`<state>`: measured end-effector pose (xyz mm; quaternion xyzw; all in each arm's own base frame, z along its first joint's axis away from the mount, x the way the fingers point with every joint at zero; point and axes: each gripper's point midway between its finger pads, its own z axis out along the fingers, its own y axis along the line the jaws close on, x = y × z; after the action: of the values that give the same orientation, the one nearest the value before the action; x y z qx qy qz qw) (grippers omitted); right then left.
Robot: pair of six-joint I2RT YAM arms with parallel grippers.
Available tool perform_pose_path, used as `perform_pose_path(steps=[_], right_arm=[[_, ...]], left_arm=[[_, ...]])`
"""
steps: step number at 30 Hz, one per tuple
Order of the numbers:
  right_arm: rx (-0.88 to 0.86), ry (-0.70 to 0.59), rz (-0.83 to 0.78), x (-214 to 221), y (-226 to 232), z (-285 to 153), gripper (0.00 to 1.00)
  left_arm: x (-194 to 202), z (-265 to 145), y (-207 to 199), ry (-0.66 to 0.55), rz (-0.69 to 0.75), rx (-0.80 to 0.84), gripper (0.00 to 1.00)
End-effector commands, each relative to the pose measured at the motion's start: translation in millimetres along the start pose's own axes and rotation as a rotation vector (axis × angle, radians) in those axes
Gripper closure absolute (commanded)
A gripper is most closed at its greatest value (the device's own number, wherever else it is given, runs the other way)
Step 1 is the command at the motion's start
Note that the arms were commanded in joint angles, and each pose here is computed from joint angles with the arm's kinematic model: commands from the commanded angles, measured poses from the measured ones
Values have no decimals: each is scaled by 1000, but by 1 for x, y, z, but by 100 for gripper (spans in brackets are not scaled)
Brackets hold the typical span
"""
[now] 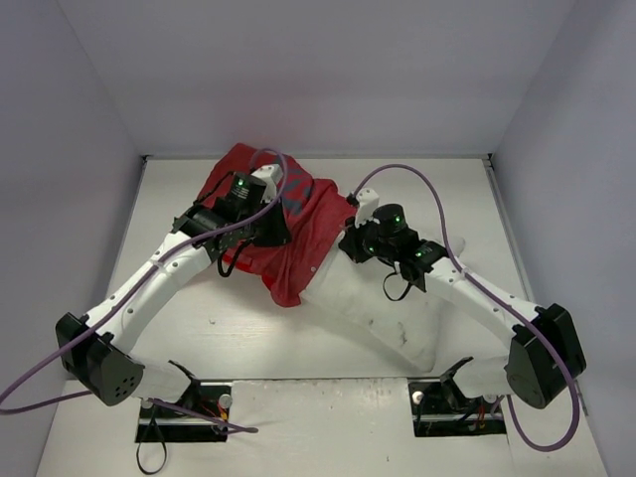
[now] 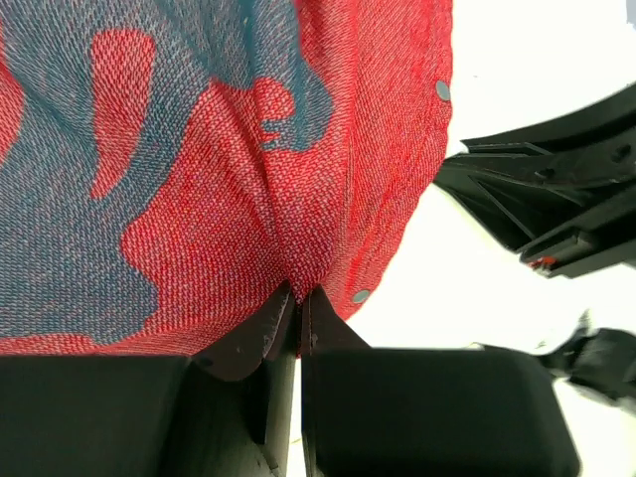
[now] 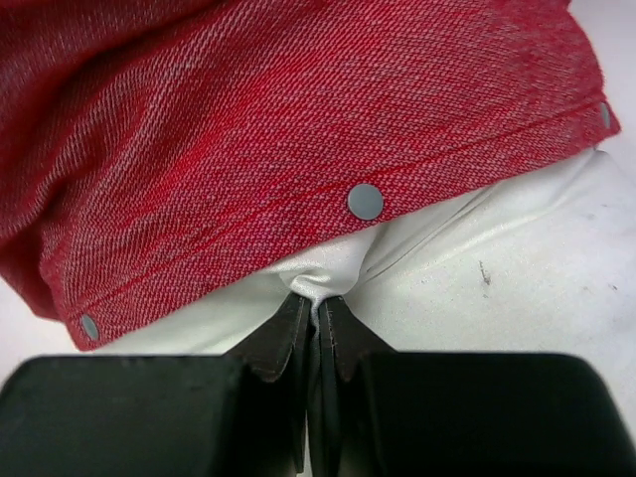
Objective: Put the pillow into the pillowcase
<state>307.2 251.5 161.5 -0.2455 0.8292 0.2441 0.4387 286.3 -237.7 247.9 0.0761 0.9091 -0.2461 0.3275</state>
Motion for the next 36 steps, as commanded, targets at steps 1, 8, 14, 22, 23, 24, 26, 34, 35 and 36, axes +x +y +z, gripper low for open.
perform_pose_path(steps=[1, 8, 14, 22, 23, 24, 26, 34, 35, 36], right_arm=[[1, -183, 59, -53, 12, 2, 100], [80, -219, 120, -48, 16, 7, 100], [84, -246, 128, -56, 16, 6, 100], [95, -264, 126, -67, 14, 12, 100], [94, -261, 128, -65, 15, 13, 100], [95, -261, 133, -65, 14, 14, 100], [92, -262, 145, -63, 15, 15, 100], [15, -270, 50, -71, 28, 8, 100], [15, -278, 18, -75, 27, 6, 100], [16, -275, 3, -76, 26, 2, 91]], left_arm=[[1, -3, -38, 18, -191, 136, 100], [33, 10, -31, 41, -305, 90, 100], [-16, -29, -7, -153, -136, -64, 100], [30, -8, -97, 25, 5, 176, 100], [33, -2, -90, 35, 1, 150, 100], [36, 6, -80, 50, -22, 125, 100], [55, 18, -74, 113, -51, 130, 100], [-2, -14, -30, -83, 33, -69, 38], [-20, -27, -34, -135, 36, -76, 35], [-24, -32, -29, -147, 52, -103, 33]])
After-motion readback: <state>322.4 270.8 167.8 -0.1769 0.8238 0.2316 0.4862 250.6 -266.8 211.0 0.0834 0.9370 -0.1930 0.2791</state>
